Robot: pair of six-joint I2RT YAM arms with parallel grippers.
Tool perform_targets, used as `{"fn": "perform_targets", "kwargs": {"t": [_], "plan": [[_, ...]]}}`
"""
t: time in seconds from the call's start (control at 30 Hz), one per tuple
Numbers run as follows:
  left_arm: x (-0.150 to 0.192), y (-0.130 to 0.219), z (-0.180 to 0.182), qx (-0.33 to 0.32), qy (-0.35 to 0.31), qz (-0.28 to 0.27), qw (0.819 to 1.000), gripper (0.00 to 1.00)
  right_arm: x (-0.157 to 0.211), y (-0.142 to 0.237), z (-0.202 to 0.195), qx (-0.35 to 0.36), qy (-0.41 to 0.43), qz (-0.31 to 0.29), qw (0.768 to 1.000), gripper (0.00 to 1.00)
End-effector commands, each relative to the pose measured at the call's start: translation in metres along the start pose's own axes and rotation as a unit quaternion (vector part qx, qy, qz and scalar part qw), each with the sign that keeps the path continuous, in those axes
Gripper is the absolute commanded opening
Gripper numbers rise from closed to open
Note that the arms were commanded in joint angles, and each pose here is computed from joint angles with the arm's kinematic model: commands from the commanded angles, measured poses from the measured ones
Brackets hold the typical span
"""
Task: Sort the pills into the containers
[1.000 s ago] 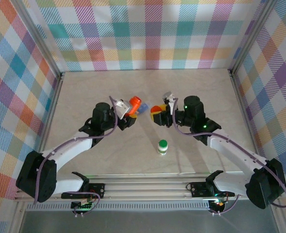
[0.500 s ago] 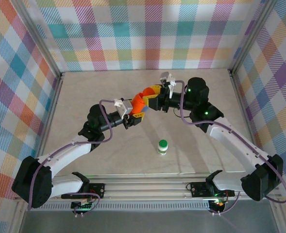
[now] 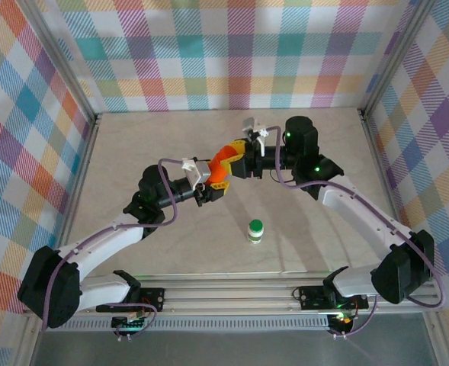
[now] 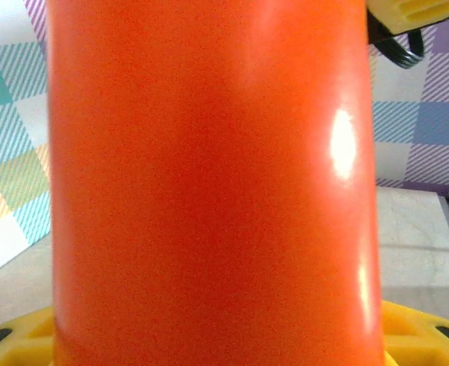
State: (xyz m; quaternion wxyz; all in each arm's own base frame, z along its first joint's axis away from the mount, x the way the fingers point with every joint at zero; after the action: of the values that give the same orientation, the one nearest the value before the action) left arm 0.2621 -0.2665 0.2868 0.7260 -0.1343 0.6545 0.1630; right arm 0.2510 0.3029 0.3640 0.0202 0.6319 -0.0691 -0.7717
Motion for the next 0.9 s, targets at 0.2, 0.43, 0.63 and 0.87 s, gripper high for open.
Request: {"fn": "perform_targets", "kwargs": {"t": [0.2, 0.43, 0.63, 0.87], "plan": [[-0.058, 0.011, -0.025, 0.061, -0.073, -0.067, 0.993, 0.0, 0.061, 0.008, 0.043, -0.127, 0.052, 0.129, 0.982, 0.31], [-0.074, 0.01, -0.015, 0.032, -0.077, -0.081, 0.993, 0.0, 0.078, 0.008, 0.038, -0.123, 0.047, 0.163, 0.978, 0.36], [-0.083, 0.009, 0.003, -0.024, -0.088, -0.087, 0.992, 0.0, 0.092, -0.003, 0.018, -0.081, -0.014, 0.175, 0.981, 0.38], [-0.083, 0.004, 0.005, -0.023, -0.117, -0.075, 0.99, 0.0, 0.095, -0.015, 0.013, -0.045, -0.174, 0.182, 0.967, 0.39]]}}
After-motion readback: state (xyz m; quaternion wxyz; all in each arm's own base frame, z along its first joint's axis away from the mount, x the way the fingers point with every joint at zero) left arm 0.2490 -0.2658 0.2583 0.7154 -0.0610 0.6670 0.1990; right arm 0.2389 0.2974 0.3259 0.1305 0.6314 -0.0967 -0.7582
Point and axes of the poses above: each hand's point on the last joint's axis, 136 mm out from that joint toward the fingers, its own y axis back along the fingers, its own z axis along the line the jaws close on, x = y × z, the point moved 2 cm from there along y, back along the fingers, and after that the axes turned 1 degree about y, right-handed, at the moved point
